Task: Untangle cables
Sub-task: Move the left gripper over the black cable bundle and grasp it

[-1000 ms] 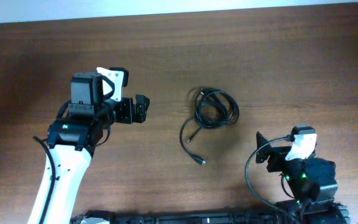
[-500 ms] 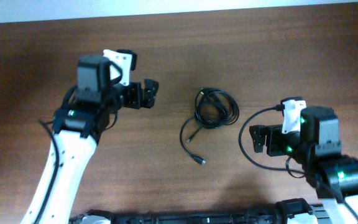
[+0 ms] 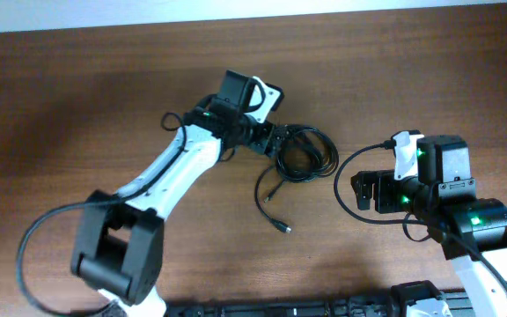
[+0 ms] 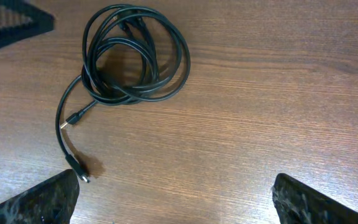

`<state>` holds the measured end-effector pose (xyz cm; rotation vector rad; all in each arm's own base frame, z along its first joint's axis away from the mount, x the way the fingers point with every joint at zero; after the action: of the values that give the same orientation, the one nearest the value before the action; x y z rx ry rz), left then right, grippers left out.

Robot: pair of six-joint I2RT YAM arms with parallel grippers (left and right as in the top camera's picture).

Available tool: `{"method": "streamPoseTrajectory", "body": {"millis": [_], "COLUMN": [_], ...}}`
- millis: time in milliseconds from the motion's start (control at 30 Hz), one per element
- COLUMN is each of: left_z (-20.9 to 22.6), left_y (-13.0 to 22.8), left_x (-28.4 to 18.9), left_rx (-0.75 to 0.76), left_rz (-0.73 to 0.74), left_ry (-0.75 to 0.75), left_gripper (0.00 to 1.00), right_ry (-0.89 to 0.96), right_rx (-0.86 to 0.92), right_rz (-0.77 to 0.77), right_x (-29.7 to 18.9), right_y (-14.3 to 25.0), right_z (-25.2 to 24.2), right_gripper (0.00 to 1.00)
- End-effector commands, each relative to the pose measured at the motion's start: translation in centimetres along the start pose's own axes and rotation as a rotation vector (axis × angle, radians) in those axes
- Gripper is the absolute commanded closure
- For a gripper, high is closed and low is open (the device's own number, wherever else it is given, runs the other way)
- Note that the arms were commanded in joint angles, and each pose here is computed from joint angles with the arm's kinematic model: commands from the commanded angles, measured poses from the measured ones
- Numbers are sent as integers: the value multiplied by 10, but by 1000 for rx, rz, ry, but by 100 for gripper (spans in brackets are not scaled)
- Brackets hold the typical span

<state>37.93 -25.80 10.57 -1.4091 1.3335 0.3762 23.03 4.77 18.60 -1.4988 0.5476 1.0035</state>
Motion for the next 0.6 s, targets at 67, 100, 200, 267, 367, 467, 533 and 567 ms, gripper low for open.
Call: {"method": "streamPoseTrajectory", "body": {"millis": [67,100,200,267,367,467,533,567], "left_z": [-24,-27,-27,-19,-19,-24,-31,-37], "left_y": [20,22,28,35,33,24,15,10], "left_x": [43,53,70,77,74,62,45,31], "left_rx": [63,76,86,80,80,86,94,97], "left_rz": [68,68,80,101,100,68,40,22], "left_ry": [47,51,45,9,9,16,24,32], "left_gripper": [23,25,38,48,92,100,100,100], "right_ry": [8,8,6,4,5,5,5,5], "right_rx": [-8,-8,-8,-8,-8,-8,-8,-9], "right_rz": [-14,-14,-14,-14,-14,-14,-15,-18], "right_x": [-5,-5,-5,-5,-5,-5,-5,-5], "right_y": [-6,-5,-5,-5,-6,-5,-6,-7], "right_z": [0,0,0,0,0,0,0,0], "right_gripper": [1,2,2,2,1,2,2,2]}}
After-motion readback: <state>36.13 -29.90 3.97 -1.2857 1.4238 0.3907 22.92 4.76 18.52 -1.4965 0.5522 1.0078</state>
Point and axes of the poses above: each gripper's point midway between its finger pads, its own x axis out along the fingers, its own z axis along the line the jaws close on, y = z × x, the point moved 1 cm from there along -x, back along the fingers, and after that the axes turned 13 degrees about -x, right-handed, at the moved point
